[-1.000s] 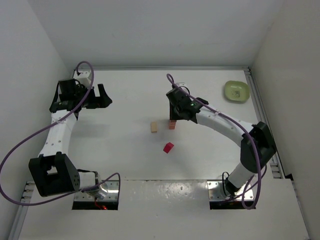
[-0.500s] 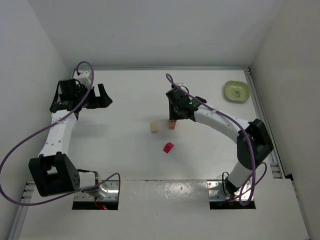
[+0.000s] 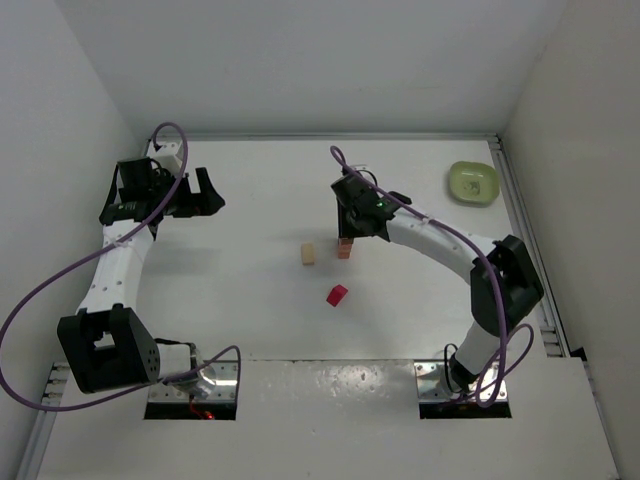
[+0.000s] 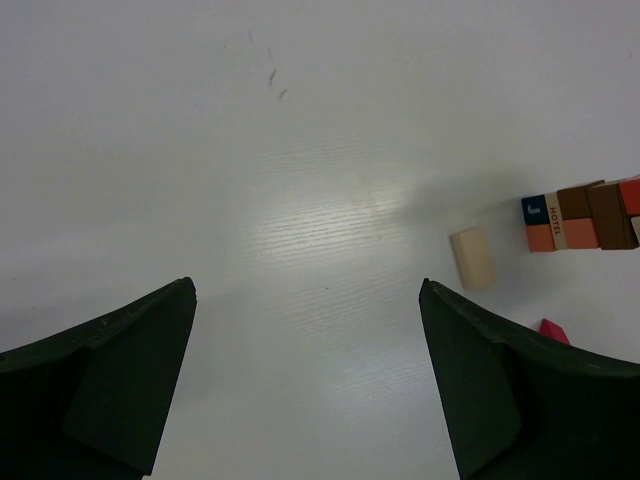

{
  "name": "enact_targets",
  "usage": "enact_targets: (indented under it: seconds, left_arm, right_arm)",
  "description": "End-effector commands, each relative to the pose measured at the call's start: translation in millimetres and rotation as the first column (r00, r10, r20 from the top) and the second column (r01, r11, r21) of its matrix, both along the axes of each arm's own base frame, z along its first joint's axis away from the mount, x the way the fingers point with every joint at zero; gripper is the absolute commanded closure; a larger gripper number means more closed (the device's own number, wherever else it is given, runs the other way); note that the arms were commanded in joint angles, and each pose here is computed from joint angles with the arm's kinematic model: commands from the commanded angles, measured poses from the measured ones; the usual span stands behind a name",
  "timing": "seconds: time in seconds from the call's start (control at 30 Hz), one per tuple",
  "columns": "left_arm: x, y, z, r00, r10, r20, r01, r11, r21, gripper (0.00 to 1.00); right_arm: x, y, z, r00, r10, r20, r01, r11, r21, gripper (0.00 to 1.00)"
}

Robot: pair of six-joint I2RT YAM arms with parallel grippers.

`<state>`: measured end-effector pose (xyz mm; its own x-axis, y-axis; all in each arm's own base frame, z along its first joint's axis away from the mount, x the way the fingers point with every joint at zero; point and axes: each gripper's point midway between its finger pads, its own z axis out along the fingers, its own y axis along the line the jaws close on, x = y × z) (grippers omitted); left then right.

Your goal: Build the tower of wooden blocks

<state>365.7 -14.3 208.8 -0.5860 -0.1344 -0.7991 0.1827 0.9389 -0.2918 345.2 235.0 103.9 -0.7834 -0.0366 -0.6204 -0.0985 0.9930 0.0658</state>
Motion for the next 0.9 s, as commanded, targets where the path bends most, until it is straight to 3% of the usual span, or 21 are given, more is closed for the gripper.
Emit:
enact_targets:
  seconds: [0.0,0.13,0.27,0.47,0.87]
  left_arm:
    - [9,-2,21,0.998,-0.007,0.062,0.006,1.0,0.007,0.01]
    - [9,-2,21,0.998,-0.007,0.062,0.006,1.0,0.007,0.01]
    - [9,-2,21,0.998,-0.007,0.062,0.006,1.0,0.007,0.01]
    - [9,-2,21,0.998,-0.007,0.062,0.006,1.0,0.007,0.01]
    - [9,-2,21,0.998,-0.007,0.062,0.006,1.0,0.007,0.01]
  right_arm:
    - [15,6,17,0.999,-0.002,0.048,0.0,0.999,0.032,0.88]
    - [12,8,13,0.999,0.015,0.031,-0.017,0.999,0.037,0.8]
    - [12,8,11,1.0,0.017,0.026,-0.018,0.999,0.041,0.8]
    - [11,11,10,0.999,0.032,0.018,-0.032,0.998,0.049,0.67]
    - [12,8,6,1.0,0.026,0.003,-0.026,0.999,0.047,0.66]
